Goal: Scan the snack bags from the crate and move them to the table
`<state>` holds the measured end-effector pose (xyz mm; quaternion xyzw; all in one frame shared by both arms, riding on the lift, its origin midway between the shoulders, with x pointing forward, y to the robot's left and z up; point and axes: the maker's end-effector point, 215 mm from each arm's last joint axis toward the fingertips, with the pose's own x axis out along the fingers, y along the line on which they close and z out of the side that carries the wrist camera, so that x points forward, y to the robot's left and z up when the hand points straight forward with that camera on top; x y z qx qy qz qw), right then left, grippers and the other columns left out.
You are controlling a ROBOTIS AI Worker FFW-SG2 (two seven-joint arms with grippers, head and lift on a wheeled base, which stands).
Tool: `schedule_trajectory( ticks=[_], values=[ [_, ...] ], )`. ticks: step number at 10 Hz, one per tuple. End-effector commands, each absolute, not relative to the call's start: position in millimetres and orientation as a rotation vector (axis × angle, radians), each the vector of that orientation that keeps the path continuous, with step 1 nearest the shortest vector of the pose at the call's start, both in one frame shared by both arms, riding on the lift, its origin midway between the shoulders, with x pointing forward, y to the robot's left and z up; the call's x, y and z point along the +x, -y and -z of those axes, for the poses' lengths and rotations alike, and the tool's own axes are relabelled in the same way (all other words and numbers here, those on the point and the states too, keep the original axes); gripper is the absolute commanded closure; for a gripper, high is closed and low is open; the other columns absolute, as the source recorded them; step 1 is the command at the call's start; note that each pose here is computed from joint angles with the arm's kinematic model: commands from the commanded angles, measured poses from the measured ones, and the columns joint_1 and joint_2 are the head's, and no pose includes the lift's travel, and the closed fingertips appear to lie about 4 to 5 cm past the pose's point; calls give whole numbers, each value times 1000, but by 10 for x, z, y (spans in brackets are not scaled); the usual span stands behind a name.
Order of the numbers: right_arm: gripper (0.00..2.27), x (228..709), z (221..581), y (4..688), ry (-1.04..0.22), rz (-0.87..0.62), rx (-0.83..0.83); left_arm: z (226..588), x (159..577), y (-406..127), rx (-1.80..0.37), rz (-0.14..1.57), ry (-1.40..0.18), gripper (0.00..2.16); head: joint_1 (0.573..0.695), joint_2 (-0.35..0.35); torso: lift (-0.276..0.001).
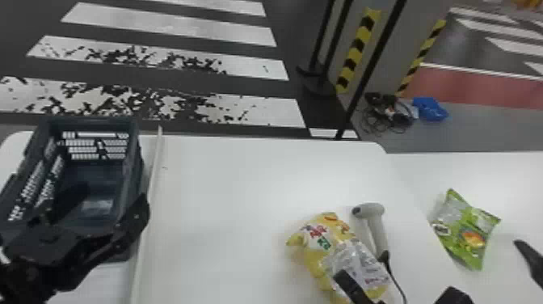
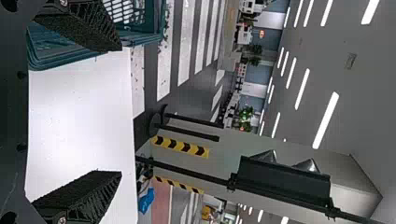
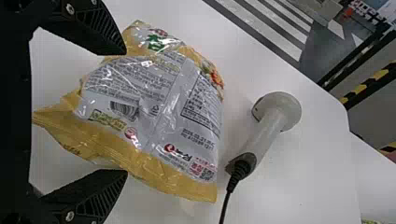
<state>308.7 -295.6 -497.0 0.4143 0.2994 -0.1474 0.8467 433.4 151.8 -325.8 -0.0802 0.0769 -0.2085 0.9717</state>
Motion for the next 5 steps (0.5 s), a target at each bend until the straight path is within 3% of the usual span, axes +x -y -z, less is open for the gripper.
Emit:
schedule_trajectory(
  ticks=[1, 5],
  values=[
    [6, 3025, 4988, 2656, -681, 255, 875, 3256, 4340, -1506, -165, 420, -154, 46, 695, -222, -95],
    [29, 3048, 4848, 2137, -718, 158, 845, 3258, 4339, -1488, -166, 419, -153, 46, 695, -125, -95]
  ],
)
